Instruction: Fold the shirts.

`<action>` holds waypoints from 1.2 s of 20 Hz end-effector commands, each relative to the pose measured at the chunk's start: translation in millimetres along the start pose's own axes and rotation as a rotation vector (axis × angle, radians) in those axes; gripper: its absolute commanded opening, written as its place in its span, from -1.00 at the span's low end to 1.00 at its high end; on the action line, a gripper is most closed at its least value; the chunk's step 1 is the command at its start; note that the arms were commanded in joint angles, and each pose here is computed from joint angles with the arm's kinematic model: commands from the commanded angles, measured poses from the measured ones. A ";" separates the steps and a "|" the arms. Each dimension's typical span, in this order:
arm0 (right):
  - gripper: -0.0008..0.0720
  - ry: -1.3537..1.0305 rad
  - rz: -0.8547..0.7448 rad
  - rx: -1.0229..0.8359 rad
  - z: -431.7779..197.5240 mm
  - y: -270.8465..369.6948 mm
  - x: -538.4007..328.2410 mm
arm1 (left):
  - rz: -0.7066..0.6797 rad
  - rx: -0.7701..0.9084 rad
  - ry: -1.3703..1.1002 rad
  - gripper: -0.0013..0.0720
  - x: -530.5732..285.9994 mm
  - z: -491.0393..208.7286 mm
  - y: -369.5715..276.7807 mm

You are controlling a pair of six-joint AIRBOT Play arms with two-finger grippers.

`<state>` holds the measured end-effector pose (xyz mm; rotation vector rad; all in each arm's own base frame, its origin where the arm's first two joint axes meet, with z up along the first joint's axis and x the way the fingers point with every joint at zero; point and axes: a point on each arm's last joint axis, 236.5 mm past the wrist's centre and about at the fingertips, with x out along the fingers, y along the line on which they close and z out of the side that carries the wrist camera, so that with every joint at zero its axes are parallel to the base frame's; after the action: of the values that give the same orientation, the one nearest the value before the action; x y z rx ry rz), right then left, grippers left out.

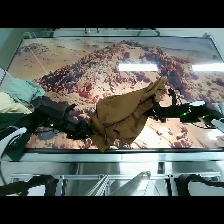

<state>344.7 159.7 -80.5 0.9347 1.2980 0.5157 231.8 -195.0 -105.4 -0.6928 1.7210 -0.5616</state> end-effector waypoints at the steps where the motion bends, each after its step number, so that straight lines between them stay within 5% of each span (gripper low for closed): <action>1: -0.93 0.021 0.026 -0.004 -5.1 7.2 -0.7 | -0.007 0.037 0.039 -0.96 25.3 17.3 -14.9; 4: -0.93 0.039 0.188 -0.068 -10.7 58.7 -23.9 | -0.097 0.176 0.137 -0.96 9.3 5.3 -70.3; 7: -0.93 -0.079 0.499 -0.290 -3.0 171.9 -131.3 | -0.368 0.494 0.055 -0.96 -87.5 -20.4 -188.0; 9: -0.93 -0.272 0.726 -0.555 -15.0 260.8 -243.7 | -0.507 0.708 -0.220 -0.95 -191.3 -37.2 -265.0; 11: -0.93 -0.514 0.822 -0.806 -42.6 326.9 -342.0 | -0.476 0.843 -0.631 -0.93 -298.8 -51.8 -309.4; 13: -0.93 -0.665 0.817 -0.991 -78.7 367.4 -395.4 | -0.399 0.887 -0.945 -0.93 -376.5 -84.2 -326.0; 17: -0.93 -0.797 0.722 -1.118 -111.5 396.9 -411.2 | -0.216 0.901 -1.196 -0.92 -419.9 -128.5 -319.6; 21: -0.93 -0.804 0.716 -1.093 -101.0 392.4 -412.9 | -0.201 0.860 -1.233 -0.92 -423.8 -123.2 -309.3; 24: -0.93 -0.846 0.482 -0.927 -24.2 346.9 -395.6 | -0.259 0.816 -1.191 -0.92 -429.0 -95.4 -302.5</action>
<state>241.1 73.8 463.4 0.5279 -0.1054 1.0428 251.2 -116.8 422.1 -0.4240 0.2259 -0.7487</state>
